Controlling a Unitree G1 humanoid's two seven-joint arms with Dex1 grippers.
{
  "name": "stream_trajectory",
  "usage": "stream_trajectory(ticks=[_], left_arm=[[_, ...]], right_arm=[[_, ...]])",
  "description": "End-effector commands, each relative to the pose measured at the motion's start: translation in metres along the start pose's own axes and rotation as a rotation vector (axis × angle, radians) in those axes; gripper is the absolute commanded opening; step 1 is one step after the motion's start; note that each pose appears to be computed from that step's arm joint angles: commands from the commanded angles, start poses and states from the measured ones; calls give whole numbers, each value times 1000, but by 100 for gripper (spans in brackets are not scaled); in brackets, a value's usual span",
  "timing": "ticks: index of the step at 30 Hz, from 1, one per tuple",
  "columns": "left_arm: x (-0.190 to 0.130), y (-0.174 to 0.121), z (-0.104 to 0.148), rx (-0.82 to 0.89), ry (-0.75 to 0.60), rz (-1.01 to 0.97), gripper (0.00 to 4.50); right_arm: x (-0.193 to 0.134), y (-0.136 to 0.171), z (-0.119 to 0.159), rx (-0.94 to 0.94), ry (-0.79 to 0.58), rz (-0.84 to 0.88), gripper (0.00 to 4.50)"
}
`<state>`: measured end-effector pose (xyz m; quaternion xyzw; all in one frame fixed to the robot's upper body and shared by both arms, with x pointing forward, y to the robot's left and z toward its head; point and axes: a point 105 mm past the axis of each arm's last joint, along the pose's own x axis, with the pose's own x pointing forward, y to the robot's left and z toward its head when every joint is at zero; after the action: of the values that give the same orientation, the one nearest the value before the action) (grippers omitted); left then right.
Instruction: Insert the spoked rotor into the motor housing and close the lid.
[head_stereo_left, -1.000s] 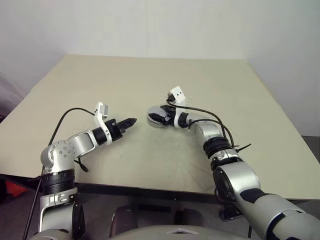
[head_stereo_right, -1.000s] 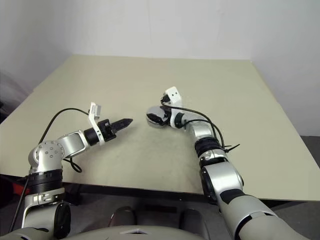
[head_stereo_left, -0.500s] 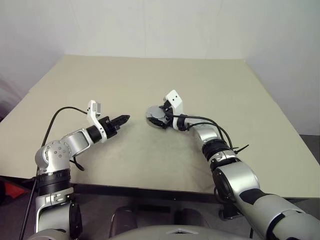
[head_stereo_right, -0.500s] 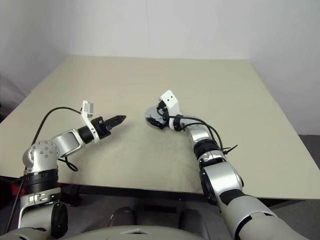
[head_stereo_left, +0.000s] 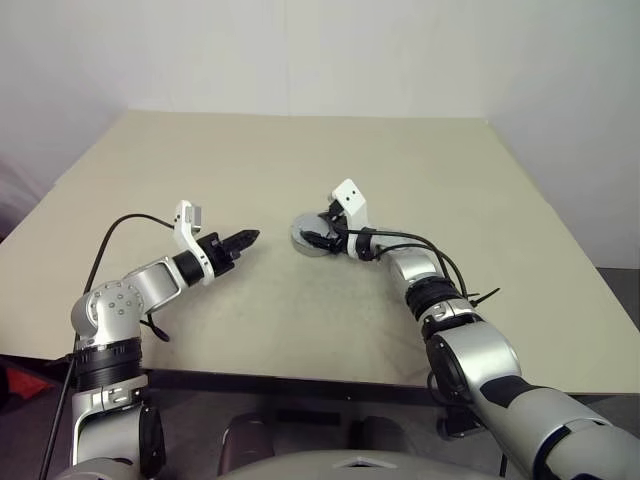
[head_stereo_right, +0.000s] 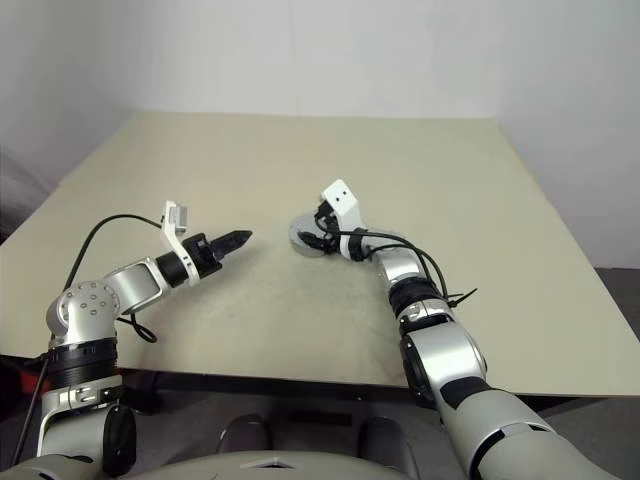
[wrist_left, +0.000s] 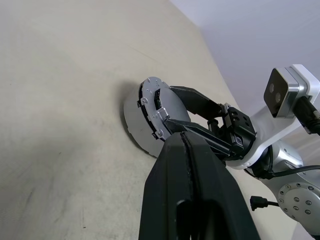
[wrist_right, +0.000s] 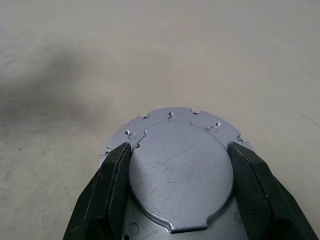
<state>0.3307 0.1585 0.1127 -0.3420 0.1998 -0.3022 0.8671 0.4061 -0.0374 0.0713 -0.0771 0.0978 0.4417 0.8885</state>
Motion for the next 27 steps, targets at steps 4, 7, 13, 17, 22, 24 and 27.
stream_trajectory(ticks=[4, 7, 13, 17, 22, 24, 27], left_arm=[[1, -8, 8, 17, -27, -29, 0], [2, -9, 8, 16, -26, -31, 0], [2, -9, 5, 8, -24, -33, 0], [2, -9, 3, 1, -23, -33, 0], [3, -10, 0, -6, -22, -38, 0], [4, -11, -1, -8, -21, -40, 0], [4, -12, -1, -11, -19, -43, 0]], right_arm=[[2, 2, -4, 17, 19, 8, 295], [2, 3, -7, 0, 37, 14, 295], [2, 0, -8, -40, 58, -1, 295], [2, -3, 0, -62, 37, -4, 295], [2, -6, 17, -149, 5, 4, 295], [2, -6, 22, -161, 2, 20, 295], [3, -6, 29, -137, -12, 33, 295]])
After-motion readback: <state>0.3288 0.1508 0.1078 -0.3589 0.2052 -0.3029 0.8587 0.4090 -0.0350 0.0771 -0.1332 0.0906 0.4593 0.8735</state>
